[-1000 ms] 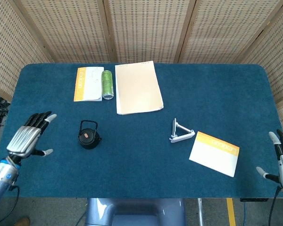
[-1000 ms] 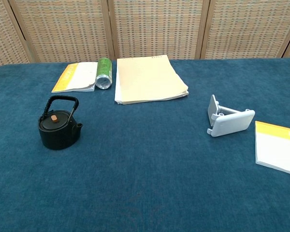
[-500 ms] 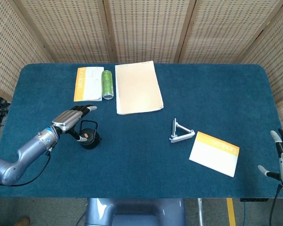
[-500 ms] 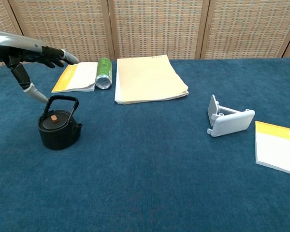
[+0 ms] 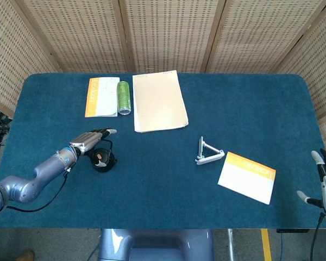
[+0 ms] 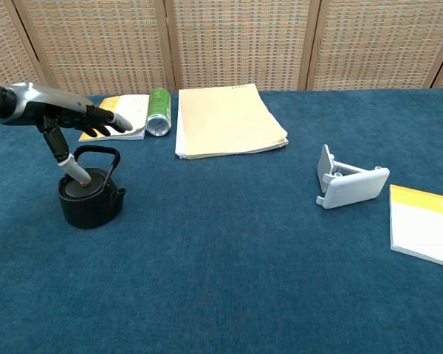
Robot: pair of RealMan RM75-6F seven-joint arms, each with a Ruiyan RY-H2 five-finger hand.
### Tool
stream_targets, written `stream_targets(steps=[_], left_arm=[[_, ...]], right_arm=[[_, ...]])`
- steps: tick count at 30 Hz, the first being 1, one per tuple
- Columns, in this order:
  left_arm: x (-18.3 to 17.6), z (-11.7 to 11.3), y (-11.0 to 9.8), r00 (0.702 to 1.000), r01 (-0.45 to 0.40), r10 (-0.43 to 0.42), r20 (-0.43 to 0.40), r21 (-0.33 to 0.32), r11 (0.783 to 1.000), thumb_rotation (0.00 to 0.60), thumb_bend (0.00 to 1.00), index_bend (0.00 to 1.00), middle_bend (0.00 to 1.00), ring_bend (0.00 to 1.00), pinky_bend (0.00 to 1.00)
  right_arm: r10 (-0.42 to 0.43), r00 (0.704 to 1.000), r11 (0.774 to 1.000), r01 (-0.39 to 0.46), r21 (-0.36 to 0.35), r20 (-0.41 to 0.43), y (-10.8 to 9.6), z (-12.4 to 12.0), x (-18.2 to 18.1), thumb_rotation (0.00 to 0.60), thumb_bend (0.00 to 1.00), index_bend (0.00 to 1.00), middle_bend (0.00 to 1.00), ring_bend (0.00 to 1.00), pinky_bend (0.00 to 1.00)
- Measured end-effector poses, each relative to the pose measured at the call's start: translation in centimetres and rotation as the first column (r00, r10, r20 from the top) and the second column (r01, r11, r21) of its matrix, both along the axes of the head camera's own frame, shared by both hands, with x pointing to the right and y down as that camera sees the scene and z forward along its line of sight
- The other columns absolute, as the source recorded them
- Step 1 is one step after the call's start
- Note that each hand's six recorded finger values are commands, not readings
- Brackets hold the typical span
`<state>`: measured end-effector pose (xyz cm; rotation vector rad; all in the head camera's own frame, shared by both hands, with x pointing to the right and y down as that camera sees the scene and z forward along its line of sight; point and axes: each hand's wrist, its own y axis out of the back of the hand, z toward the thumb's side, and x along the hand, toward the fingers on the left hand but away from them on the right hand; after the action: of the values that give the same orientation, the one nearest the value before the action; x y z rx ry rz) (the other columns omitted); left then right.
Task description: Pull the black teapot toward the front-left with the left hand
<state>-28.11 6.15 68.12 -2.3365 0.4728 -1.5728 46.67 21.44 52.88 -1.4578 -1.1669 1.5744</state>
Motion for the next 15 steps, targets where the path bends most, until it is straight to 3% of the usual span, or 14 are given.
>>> stream_targets(steps=[4, 15], left_arm=[[-0.26, 0.44, 0.22, 1.000, -0.003, 0.003, 0.012, -0.003, 1.000, 0.600, 0.07, 0.00, 0.04, 0.05, 0.00], [-0.62, 0.34, 0.36, 1.000, 0.021, -0.021, 0.013, -0.018, 1.000, 0.600, 0.07, 0.00, 0.30, 0.30, 0.00]], right_arm=[[0.000, 1.000, 1.000, 0.000, -0.001, -0.001, 0.02, 0.05, -0.05, 0.600, 0.00, 0.00, 0.00, 0.00, 0.00], [-0.003, 1.000, 1.000, 0.003, -0.005, -0.001, 0.07, 0.16, -0.18, 0.600, 0.00, 0.00, 0.00, 0.00, 0.00]])
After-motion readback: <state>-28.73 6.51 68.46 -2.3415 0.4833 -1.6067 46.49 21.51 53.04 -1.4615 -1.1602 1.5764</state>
